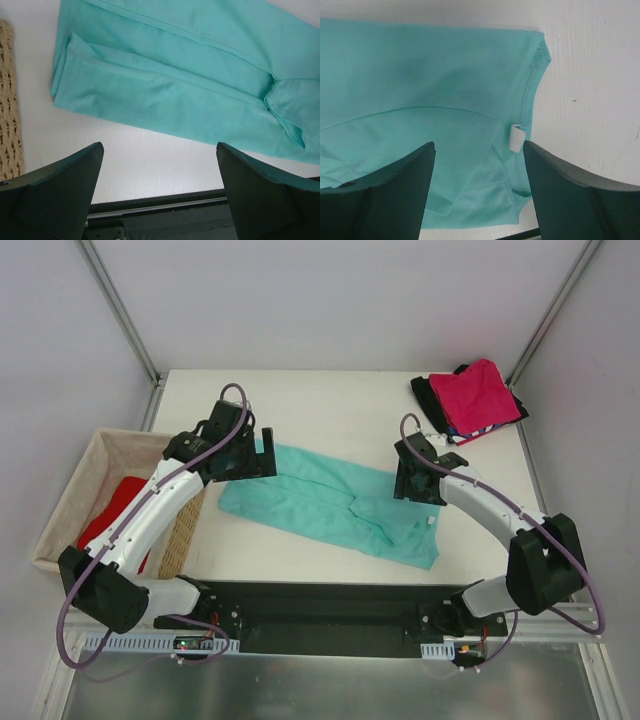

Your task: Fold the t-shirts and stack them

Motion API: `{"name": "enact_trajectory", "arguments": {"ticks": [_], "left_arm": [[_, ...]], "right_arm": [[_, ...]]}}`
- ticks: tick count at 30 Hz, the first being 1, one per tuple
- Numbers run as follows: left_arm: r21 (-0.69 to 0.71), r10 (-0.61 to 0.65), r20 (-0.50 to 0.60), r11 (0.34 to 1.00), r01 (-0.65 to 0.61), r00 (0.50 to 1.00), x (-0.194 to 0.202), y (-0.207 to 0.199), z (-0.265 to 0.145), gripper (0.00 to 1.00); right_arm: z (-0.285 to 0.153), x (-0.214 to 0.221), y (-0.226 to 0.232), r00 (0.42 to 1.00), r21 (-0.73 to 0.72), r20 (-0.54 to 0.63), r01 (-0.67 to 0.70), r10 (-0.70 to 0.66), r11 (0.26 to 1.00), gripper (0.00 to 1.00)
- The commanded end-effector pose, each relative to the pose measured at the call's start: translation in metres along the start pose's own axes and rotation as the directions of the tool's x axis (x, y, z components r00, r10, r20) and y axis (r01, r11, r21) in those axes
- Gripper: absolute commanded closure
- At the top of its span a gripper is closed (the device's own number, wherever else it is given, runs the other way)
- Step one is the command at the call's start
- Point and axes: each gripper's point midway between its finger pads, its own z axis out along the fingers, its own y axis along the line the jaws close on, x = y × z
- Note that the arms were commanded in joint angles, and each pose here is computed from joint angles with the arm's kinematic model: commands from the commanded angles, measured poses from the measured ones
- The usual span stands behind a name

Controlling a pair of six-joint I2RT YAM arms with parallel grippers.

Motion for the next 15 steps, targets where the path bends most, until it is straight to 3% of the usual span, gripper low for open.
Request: {"name": "enact_trajectory", "arguments": {"ticks": [1,15], "left_arm": [[-0.023,0.003,0.000,1.000,-0.003,1.000,0.003,0.014,-0.008,0.03],[0.009,0.008,-0.015,1.000,-0.008,1.000,-0.008,0.012,-0.007,0.03]], "right_arm": [[0.016,0.009,0.006,0.997,-0.026,-0.054,-0.056,0.054,0.998,0.25],[0.007,0.025,-0.022,0.994,0.083,-0.108,-0.020,0.029,0.996,0.25]]}}
